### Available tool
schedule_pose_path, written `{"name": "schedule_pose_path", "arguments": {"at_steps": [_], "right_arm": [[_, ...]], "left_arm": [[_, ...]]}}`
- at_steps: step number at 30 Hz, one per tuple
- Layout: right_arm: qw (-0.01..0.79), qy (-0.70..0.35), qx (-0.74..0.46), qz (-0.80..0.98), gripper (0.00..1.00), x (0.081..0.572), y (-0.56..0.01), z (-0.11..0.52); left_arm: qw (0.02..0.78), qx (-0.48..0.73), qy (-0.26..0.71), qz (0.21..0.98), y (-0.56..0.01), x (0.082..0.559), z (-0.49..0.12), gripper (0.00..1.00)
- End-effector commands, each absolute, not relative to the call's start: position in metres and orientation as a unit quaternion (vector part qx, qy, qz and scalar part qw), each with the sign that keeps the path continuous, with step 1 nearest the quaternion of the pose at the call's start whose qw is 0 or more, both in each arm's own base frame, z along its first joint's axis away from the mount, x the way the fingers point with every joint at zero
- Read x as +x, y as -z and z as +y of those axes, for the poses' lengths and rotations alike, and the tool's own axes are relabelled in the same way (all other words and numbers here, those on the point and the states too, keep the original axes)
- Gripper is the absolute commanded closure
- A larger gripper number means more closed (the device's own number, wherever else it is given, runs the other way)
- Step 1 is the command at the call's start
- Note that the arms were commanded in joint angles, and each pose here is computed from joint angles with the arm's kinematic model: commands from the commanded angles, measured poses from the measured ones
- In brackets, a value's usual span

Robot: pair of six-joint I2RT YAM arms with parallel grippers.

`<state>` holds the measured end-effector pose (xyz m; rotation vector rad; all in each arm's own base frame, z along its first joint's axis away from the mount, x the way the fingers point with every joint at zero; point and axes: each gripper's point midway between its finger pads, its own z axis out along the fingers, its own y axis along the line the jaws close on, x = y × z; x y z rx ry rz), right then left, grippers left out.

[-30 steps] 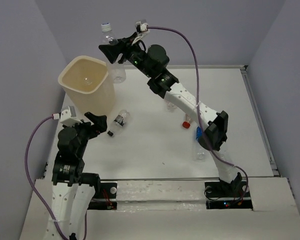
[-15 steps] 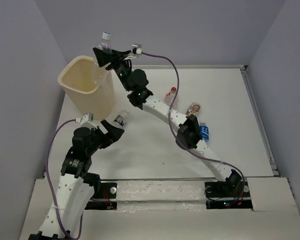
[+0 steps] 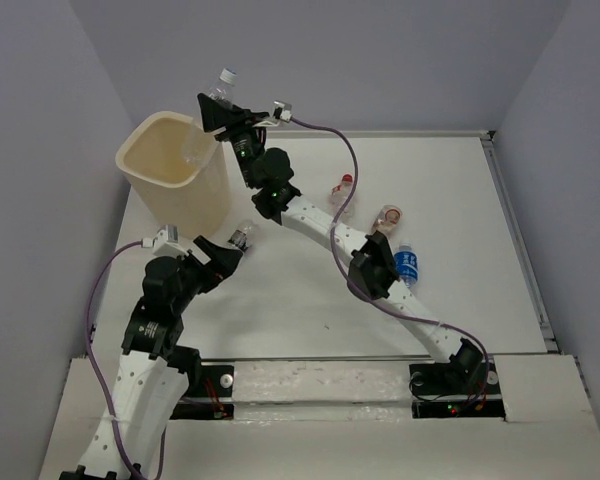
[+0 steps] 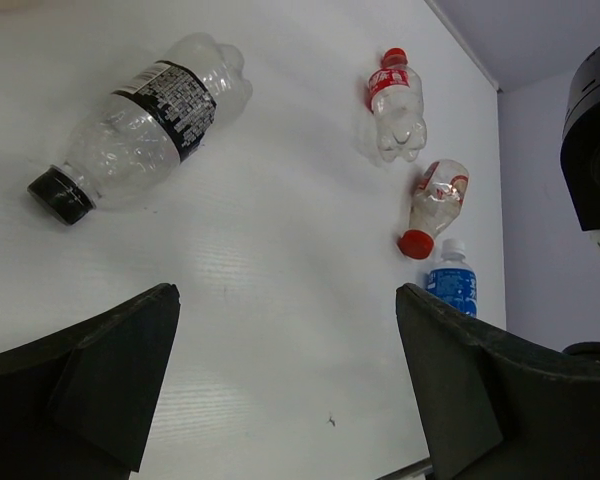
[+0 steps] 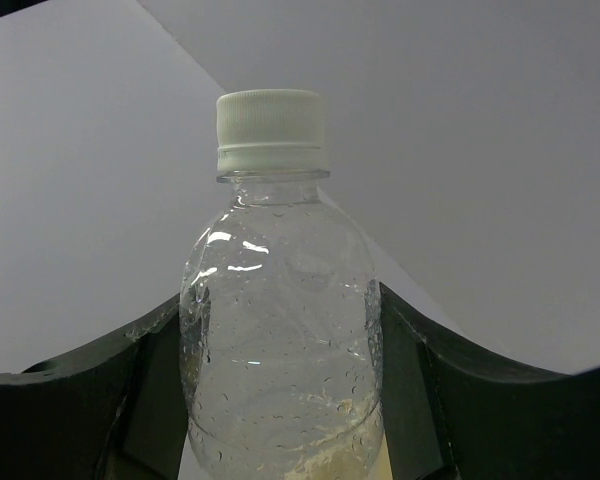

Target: Put the plastic bottles in the bin

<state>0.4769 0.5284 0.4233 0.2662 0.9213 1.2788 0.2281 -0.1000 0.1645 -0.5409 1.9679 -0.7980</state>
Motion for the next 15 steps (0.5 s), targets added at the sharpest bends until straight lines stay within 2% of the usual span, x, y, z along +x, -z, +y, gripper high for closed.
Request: {"name": "schedule_pose_path", "arguments": {"at_steps": [1, 6, 9, 15], "right_arm": [[0.707, -0.550, 0.123, 0.427, 0.77, 0.478, -0.405, 0.536], [0.718, -0.530, 0.130, 0.431, 0.72, 0.480, -0.399, 0.535], [0.725, -0.518, 0.116, 0.440, 0.61, 0.477, -0.386, 0.543], [0.737, -0.491, 0.073, 0.459, 0.59, 0.476, -0.360, 0.558]], "left_arm": [[0.483, -0.217, 0.325, 0.783, -0.176, 0.237, -0.099, 0.01], [0.482, -0.217, 0.328, 0.783, -0.173, 0.238, -0.101, 0.01], [0.489, -0.222, 0.320, 0.780, -0.172, 0.240, -0.097, 0.01], [0.491, -0.230, 0.321, 0.776, -0.170, 0.244, -0.096, 0.01]]}}
